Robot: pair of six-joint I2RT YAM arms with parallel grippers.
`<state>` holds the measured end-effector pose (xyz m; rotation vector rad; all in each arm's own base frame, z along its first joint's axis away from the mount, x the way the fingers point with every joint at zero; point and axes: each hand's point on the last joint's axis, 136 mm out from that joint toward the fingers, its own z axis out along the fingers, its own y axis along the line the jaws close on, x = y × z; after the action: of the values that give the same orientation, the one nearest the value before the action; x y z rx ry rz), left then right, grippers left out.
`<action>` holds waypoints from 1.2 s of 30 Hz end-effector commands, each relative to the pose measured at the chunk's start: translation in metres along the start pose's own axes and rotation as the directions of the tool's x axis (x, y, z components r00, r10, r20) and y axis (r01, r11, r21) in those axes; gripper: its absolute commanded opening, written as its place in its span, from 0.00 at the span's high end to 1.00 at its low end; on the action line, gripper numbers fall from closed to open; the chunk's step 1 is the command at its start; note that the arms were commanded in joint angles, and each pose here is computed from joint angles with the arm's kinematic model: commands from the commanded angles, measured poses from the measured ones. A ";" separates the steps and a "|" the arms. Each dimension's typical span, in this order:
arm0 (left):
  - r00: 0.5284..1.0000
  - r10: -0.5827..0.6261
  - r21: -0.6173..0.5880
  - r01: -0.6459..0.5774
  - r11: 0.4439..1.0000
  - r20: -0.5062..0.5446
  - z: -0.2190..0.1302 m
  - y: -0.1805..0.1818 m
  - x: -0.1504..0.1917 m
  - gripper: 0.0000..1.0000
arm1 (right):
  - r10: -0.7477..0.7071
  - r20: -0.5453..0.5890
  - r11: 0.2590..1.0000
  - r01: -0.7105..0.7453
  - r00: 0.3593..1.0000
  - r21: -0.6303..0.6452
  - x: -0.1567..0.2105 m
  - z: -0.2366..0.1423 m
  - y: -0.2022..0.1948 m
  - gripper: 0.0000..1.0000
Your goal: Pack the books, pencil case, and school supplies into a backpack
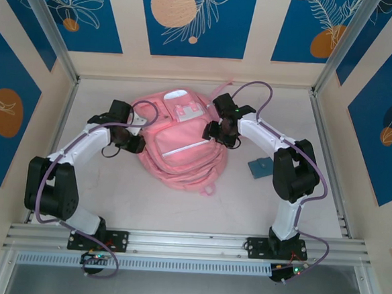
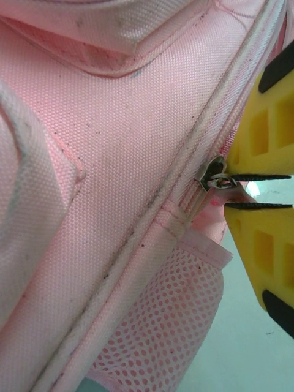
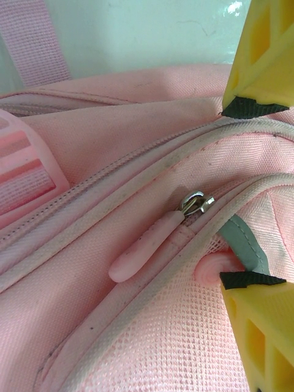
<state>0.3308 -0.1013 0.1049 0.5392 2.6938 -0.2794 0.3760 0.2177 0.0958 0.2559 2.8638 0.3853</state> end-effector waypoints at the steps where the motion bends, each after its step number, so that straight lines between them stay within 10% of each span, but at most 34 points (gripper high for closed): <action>1: 0.999 0.027 -0.007 -0.027 1.000 0.017 0.003 0.000 -0.005 0.85 | 0.038 -0.029 0.997 -0.036 0.999 0.066 0.005 0.010 -0.022 0.32; 12: 0.996 0.071 0.059 -0.074 0.996 0.047 0.013 -0.015 -0.014 0.68 | 0.057 0.000 0.995 -0.057 0.998 0.082 -0.022 0.014 -0.033 0.35; 28: 0.983 0.115 0.231 -0.146 0.962 0.143 0.019 -0.052 -0.024 0.76 | 0.035 0.032 0.999 -0.036 0.999 0.031 -0.051 -0.004 -0.026 0.36; 36: 0.982 0.134 0.213 -0.160 0.964 0.130 0.016 -0.058 -0.020 1.00 | 0.027 0.059 0.999 -0.028 0.998 0.018 -0.039 -0.040 -0.028 0.34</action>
<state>0.3364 -0.1528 0.1009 0.7079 2.5424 -0.5208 0.4164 0.1882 0.1106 0.3123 2.8182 0.3818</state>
